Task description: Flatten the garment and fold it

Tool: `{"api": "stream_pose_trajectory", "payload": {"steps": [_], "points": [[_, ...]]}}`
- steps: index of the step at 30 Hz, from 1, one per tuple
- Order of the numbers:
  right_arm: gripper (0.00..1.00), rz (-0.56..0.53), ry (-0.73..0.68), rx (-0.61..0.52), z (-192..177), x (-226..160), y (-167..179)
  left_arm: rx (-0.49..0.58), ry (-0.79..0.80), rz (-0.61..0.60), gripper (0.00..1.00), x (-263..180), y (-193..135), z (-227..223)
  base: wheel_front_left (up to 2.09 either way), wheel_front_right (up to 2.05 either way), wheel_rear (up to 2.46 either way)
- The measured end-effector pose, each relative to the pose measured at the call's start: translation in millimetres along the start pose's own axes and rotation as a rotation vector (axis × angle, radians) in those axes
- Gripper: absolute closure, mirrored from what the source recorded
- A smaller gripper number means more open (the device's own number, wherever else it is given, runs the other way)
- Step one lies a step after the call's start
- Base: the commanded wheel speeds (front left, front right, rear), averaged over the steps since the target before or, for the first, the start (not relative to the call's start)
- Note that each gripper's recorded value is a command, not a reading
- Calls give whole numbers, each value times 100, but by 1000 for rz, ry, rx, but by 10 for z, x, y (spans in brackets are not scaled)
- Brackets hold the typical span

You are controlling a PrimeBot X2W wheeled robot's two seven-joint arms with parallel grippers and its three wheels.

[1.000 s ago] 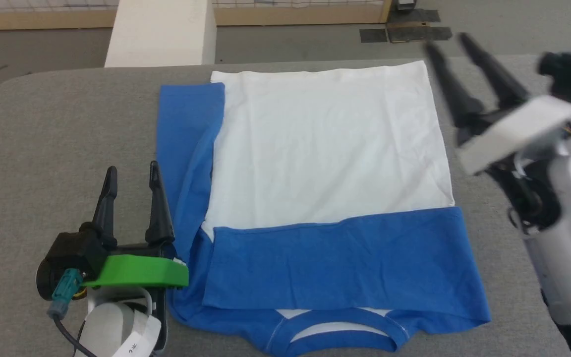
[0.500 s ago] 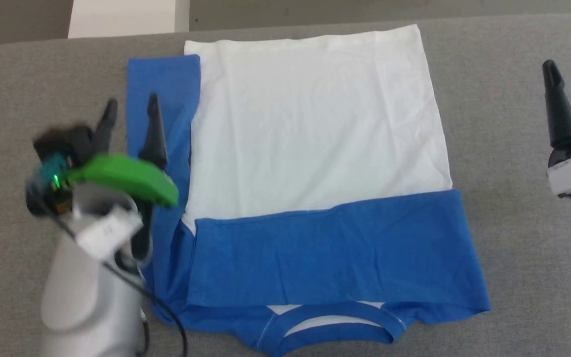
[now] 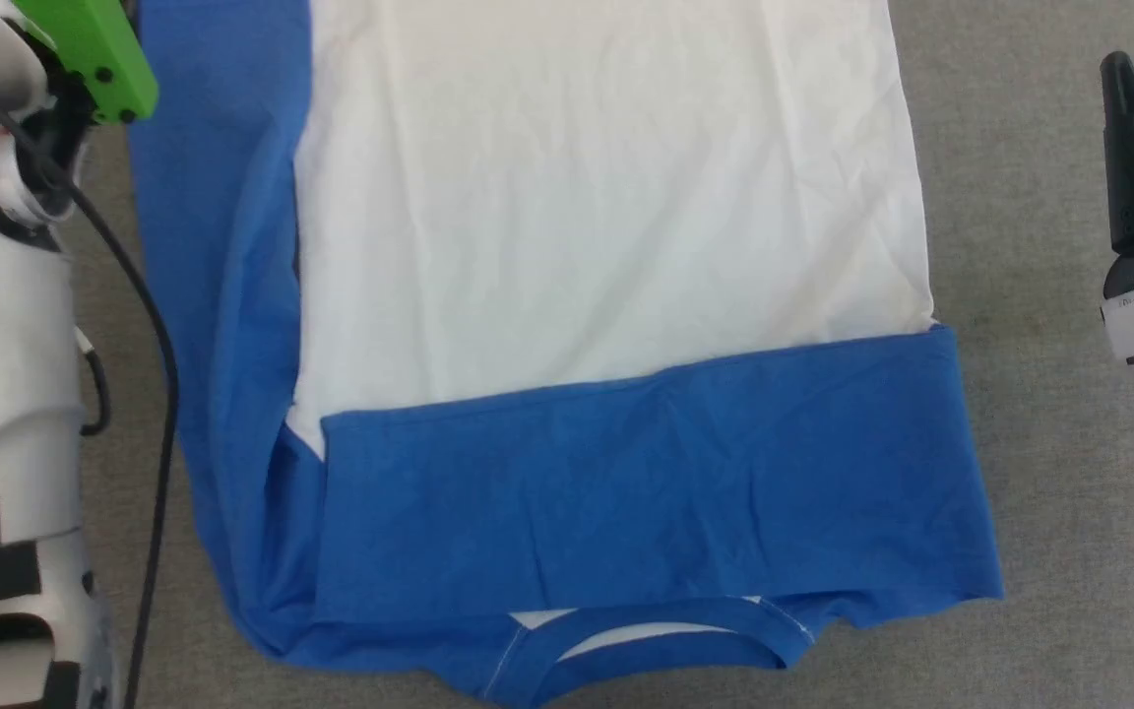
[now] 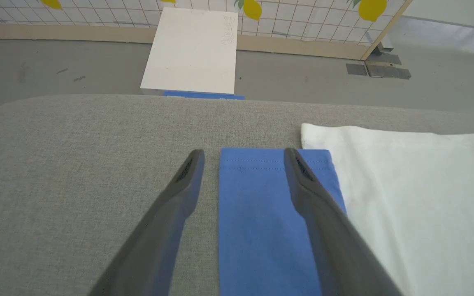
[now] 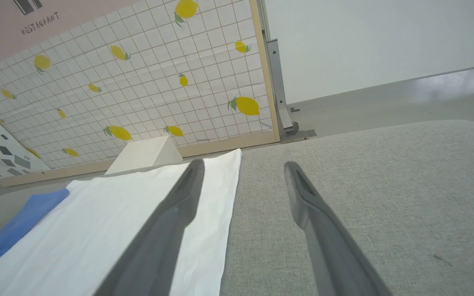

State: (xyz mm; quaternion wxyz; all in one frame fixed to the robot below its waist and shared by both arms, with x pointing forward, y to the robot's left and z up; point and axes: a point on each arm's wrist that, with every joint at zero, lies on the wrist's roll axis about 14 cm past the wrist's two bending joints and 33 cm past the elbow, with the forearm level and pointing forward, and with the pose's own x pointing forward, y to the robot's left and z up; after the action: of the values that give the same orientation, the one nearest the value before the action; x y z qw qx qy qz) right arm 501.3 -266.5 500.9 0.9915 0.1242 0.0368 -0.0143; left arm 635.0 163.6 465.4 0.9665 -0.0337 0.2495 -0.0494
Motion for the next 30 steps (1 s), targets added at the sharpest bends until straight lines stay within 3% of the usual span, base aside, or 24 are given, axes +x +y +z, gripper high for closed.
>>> {"api": "stream_pose_trajectory", "payload": {"steps": [13,19,20,21,26,30], "points": [[0,-46,91,-7,-470,73,-217,75,316,118,0,468,211,-728,0,0,0],[0,-56,106,-3,-549,74,-258,39,443,141,3,462,250,-897,0,0,0],[0,-57,104,-2,-548,74,-260,33,455,139,62,446,242,-895,0,0,0],[0,-57,104,-1,-553,76,-263,18,455,136,100,438,234,-884,0,0,0],[0,-59,109,7,-593,85,-271,-25,413,123,100,428,246,-864,0,0,0],[0,-59,107,12,-597,85,-265,-165,297,132,100,427,291,-739,0,0,0]]}}
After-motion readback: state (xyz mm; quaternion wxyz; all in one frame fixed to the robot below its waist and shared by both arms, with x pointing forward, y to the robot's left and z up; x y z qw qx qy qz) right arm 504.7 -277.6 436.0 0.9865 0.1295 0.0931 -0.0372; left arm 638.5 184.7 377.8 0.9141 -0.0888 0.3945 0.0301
